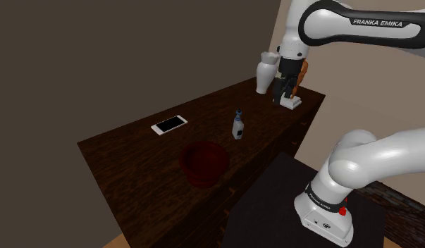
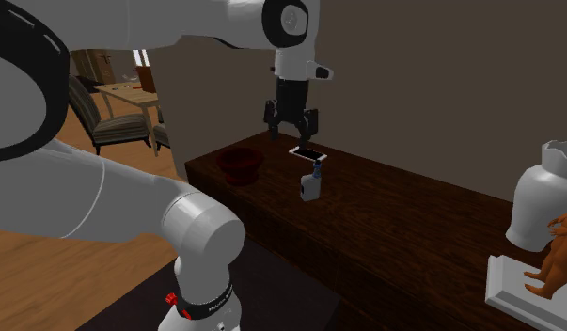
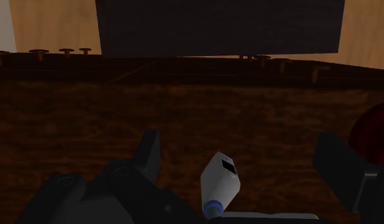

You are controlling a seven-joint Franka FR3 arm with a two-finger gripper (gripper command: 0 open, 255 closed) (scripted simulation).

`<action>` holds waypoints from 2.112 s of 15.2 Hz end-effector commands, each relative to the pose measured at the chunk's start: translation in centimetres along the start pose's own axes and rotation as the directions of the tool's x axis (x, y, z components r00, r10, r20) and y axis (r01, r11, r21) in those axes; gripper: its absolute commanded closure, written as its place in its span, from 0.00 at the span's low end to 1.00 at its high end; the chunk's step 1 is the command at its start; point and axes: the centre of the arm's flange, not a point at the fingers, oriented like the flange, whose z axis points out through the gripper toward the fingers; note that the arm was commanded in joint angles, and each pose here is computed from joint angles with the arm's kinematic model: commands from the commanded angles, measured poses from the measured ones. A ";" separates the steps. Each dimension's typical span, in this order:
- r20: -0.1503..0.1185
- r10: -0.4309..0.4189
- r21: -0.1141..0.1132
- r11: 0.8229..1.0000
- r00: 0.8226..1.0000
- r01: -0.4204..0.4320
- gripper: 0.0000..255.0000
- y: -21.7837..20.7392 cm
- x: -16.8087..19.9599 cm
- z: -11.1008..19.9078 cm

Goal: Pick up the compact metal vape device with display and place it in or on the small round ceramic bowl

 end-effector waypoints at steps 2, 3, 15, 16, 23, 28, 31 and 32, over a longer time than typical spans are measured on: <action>-0.019 0.032 -0.001 0.999 0.999 -0.032 0.00 -0.4 0.5 1.0; -0.038 0.064 -0.002 0.998 0.997 -0.065 0.00 -0.8 1.0 2.0; -0.257 0.429 0.040 0.900 0.866 -0.434 0.00 -3.6 9.4 12.9; -0.274 0.456 0.047 0.886 0.847 -0.462 0.00 -3.7 10.3 13.7; -0.305 0.508 0.063 0.855 0.806 -0.515 0.00 -3.4 12.7 17.8; -0.305 0.508 0.063 0.855 0.806 -0.515 0.00 -3.3 13.1 19.1; -0.305 0.508 0.063 0.855 0.806 -0.515 0.00 -3.3 13.1 19.1; -0.305 0.508 0.063 0.855 0.806 -0.515 0.00 -3.3 13.1 19.1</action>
